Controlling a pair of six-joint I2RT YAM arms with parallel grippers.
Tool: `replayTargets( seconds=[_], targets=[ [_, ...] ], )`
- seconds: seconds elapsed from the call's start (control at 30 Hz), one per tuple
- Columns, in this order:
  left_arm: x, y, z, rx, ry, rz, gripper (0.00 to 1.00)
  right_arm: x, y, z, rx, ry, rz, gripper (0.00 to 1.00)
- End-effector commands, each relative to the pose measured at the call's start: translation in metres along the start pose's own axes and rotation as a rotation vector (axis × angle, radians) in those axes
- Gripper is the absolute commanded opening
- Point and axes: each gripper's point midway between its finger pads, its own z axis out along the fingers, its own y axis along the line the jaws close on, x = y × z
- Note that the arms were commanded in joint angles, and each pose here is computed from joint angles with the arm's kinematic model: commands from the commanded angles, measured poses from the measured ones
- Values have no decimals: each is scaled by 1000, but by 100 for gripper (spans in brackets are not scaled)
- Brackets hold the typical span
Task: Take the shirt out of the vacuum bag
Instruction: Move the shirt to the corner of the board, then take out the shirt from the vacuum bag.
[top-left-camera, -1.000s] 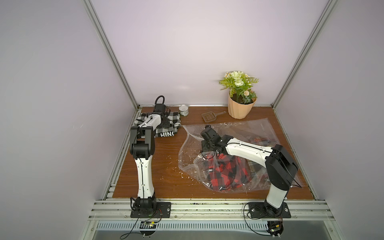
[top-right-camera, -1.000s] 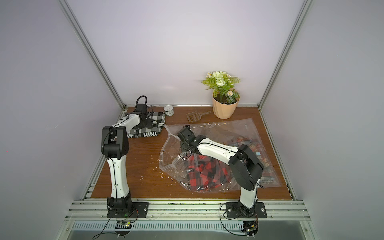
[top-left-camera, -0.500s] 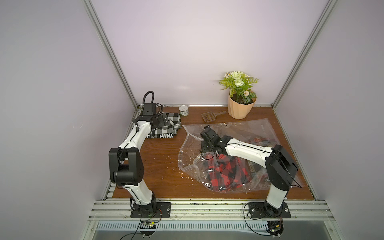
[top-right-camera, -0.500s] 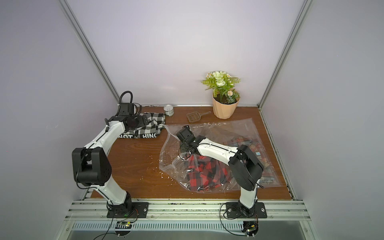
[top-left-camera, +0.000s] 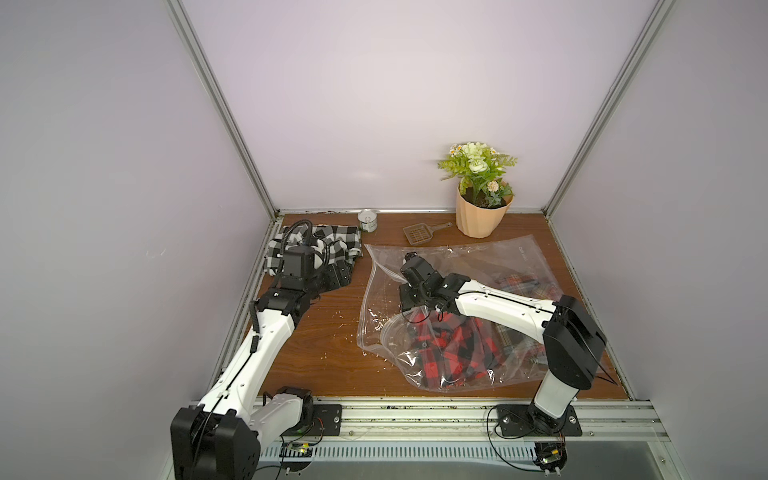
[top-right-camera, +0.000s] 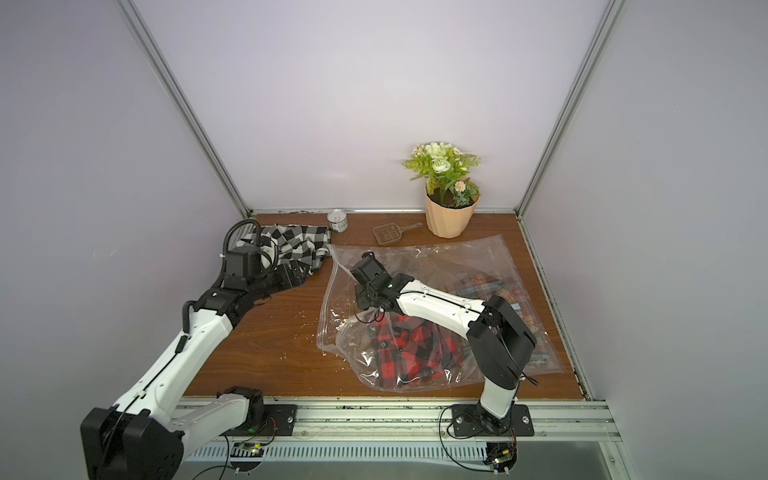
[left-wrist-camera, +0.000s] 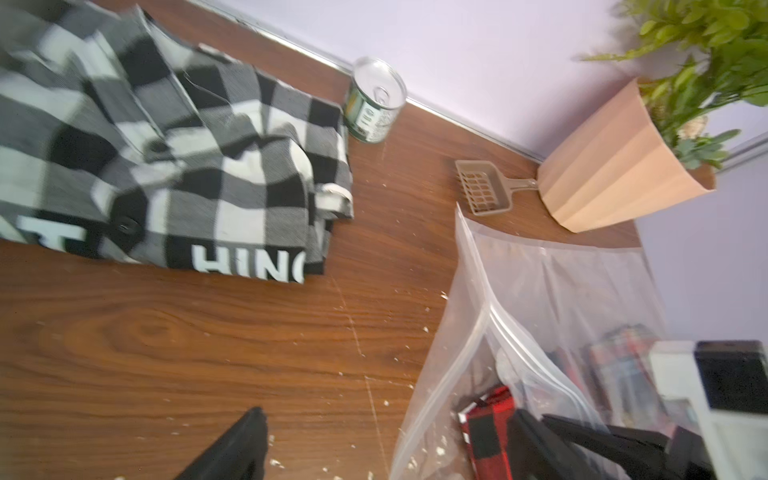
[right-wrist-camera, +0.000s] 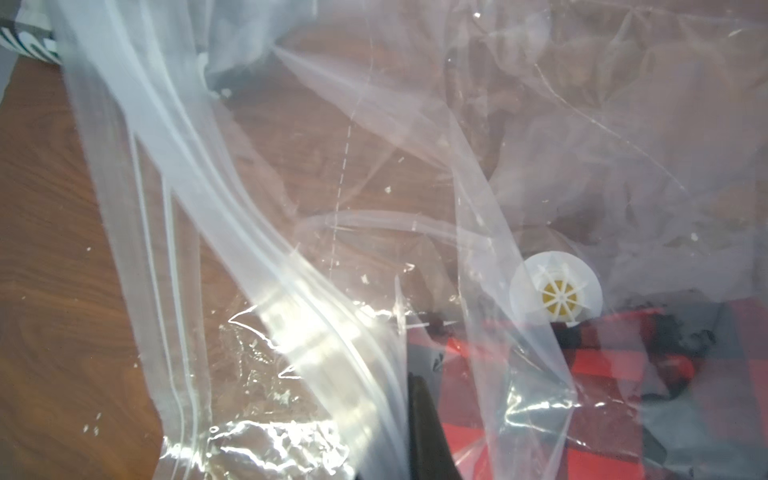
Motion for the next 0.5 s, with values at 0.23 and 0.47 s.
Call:
replayTargets(
  seconds=[0.23,0.47],
  targets=[
    [77,-64,28,235,178,-5,77,-26,30,-34,-87,-38,-2,1],
    [110,-63,61,254,247,-34,74,-40,42,-53,-148,-63,4,1]
  ],
)
